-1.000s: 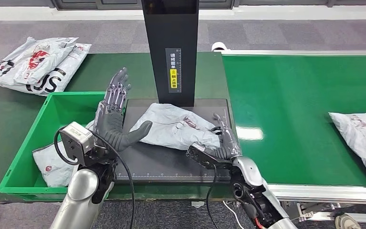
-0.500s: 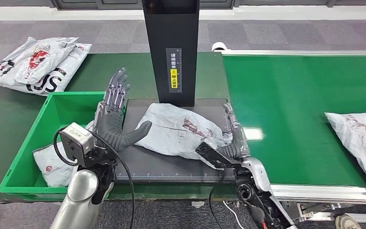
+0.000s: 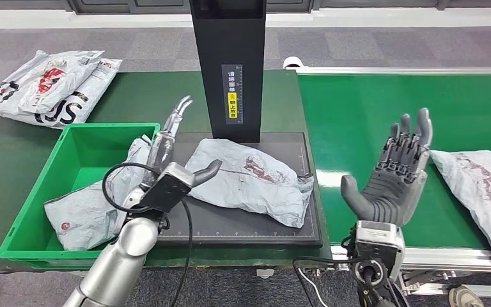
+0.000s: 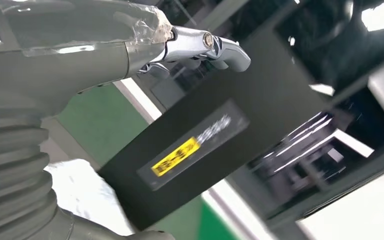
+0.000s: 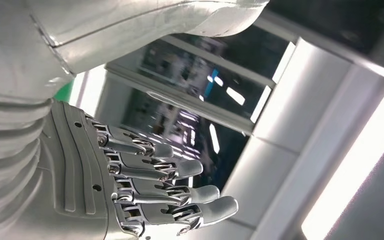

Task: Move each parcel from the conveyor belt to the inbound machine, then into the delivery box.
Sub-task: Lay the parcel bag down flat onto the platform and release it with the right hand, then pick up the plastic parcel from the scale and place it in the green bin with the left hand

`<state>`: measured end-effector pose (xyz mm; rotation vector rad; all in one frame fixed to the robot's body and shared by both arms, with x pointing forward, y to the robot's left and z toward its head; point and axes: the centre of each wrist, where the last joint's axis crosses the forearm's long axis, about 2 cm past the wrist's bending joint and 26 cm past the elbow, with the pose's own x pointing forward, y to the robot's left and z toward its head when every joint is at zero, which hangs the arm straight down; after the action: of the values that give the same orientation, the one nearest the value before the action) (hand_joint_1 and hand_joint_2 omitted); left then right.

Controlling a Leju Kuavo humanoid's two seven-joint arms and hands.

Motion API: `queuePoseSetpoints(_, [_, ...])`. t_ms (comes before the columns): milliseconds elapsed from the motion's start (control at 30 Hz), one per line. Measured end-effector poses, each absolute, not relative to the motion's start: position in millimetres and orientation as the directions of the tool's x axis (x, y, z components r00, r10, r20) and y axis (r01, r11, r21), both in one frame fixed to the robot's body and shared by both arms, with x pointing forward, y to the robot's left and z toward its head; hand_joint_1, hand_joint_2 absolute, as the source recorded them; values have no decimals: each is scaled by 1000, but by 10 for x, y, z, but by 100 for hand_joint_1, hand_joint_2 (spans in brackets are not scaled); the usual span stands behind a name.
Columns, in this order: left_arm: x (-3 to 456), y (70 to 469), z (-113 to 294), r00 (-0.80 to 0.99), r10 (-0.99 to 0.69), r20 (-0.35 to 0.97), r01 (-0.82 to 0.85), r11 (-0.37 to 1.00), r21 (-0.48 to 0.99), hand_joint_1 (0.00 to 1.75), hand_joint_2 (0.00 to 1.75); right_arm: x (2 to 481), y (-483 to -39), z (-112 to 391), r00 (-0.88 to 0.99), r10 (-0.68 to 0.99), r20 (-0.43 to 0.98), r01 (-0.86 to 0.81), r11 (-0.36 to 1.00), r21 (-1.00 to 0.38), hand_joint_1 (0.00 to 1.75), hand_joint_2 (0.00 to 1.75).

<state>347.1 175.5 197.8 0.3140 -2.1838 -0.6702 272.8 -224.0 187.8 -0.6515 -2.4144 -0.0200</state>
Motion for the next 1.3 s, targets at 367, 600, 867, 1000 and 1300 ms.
queuePoseSetpoints(367, [3731, 1115, 1554, -618, -563, 548, 225, 541, 810, 0, 175, 2800, -2246, 2105, -724, 401, 561, 456, 889, -47, 0, 175])
queuePoseSetpoints(600, [3638, 801, 1377, -600, -552, 578, 365, 454, 813, 0, 175, 2844, -2191, 2185, -731, 384, 564, 447, 894, -29, 0, 175])
queuePoseSetpoints(867, [3618, 737, 1335, -593, -557, 582, 405, 418, 813, 0, 175, 2849, -2174, 2198, -731, 377, 569, 441, 897, -27, 0, 175])
queuePoseSetpoints(1000, [3618, 737, 1335, -593, -557, 582, 405, 418, 813, 0, 175, 2849, -2174, 2198, -731, 377, 569, 441, 897, -27, 0, 175])
queuePoseSetpoints(1300, [3602, 695, 1325, -587, -560, 584, 425, 401, 812, 0, 175, 2858, -2160, 2217, -732, 372, 571, 437, 899, -26, 0, 175])
